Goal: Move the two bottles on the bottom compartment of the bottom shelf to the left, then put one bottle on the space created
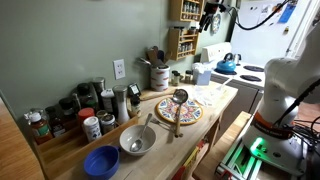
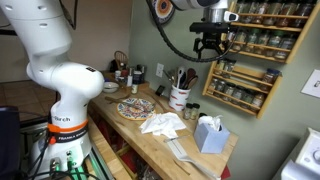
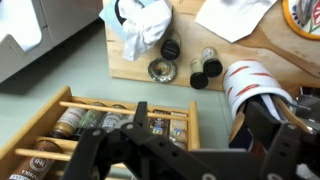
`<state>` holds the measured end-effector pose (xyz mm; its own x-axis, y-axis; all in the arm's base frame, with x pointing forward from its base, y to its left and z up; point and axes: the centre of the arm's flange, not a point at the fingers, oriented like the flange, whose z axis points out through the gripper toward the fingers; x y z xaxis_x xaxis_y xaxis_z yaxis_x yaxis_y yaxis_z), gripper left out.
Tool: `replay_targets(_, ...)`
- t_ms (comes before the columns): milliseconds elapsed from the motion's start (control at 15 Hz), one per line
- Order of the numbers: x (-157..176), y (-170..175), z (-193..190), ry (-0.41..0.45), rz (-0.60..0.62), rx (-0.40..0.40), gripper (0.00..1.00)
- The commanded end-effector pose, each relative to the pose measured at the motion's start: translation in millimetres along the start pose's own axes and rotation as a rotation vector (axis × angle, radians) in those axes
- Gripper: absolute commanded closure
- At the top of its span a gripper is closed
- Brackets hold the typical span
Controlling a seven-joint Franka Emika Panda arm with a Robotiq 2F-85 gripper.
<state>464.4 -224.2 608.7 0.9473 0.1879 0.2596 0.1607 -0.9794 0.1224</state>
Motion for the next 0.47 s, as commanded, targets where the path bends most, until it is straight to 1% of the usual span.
replay_targets(0,-36,-26,-22,-0.083,0.003,0.007,0.00)
replay_targets(67,-10,-12,-13,-0.054,0.003,-0.014,0.00)
replay_targets(200,-12,-17,-21,-0.050,0.005,-0.014,0.00)
replay_targets(400,-10,-14,-13,-0.066,0.007,-0.018,0.00)
